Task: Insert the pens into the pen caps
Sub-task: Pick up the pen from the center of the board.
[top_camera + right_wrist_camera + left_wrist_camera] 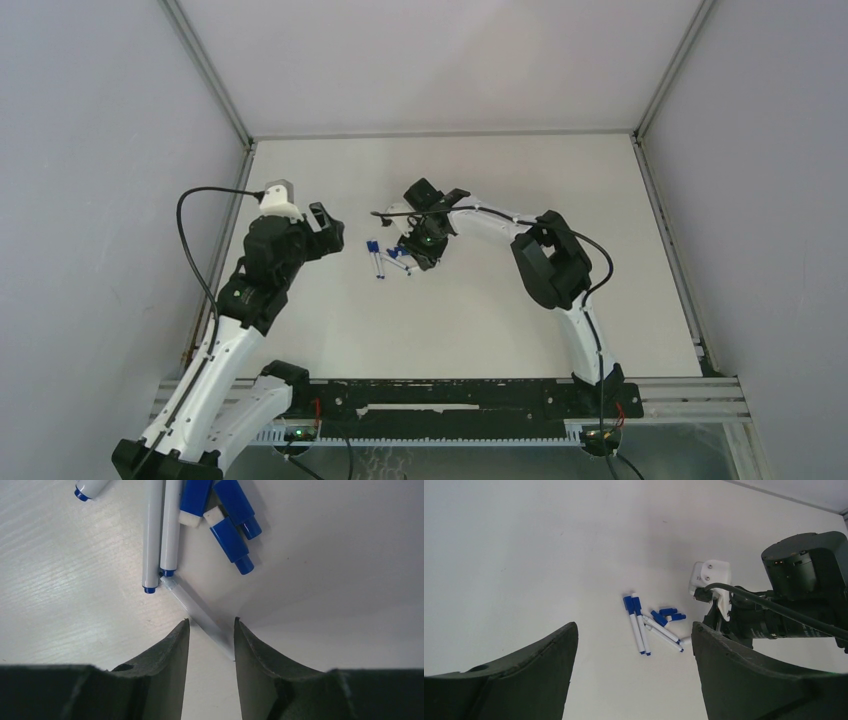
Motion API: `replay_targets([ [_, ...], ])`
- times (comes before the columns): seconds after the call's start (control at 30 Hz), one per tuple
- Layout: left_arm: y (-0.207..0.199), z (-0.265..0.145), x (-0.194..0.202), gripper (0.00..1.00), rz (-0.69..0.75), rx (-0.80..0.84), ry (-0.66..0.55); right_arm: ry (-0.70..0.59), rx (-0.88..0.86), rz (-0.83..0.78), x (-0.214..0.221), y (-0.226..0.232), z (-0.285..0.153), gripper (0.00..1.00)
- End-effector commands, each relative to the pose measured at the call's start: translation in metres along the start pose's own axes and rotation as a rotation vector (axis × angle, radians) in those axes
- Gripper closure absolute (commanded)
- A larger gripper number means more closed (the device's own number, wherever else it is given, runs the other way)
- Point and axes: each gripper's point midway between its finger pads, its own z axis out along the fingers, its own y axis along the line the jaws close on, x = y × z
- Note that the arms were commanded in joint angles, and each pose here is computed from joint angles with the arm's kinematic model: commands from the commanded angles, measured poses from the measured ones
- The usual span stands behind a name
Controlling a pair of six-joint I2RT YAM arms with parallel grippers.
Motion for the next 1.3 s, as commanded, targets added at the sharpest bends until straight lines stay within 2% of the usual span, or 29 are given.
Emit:
replay_targets([
  [0.0, 0.0, -0.001, -0.005, 0.14, -0.011, 0.008, -0.028, -0.01, -0.017, -0.037, -0.006, 0.005, -0.002, 0.55],
  [0.17, 0.001, -0.001, -0.005, 0.14, -0.012, 0.007, -0.028, 0.032, -0.016, -0.036, 0.008, 0.009, -0.001, 0.63],
  [0.4, 0.001, 0.001, -0.005, 0.14, -0.012, 0.007, -0.022, 0.07, -0.027, -0.015, 0.031, 0.019, -0.012, 0.79],
  [0.67, 0.001, 0.002, -0.005, 0.14, -0.008, 0.008, -0.018, 0.137, -0.061, 0.066, 0.06, 0.047, -0.022, 0.85],
  [0.93, 0.001, 0.002, -0.006, 0.14, -0.003, 0.008, -0.016, 0.13, -0.041, 0.117, 0.055, 0.056, -0.01, 0.71],
  [1.27, 0.003, 0.001, -0.006, 0.14, -0.01, 0.002, -0.022, 0.128, -0.009, 0.09, 0.038, 0.051, 0.003, 0.67],
])
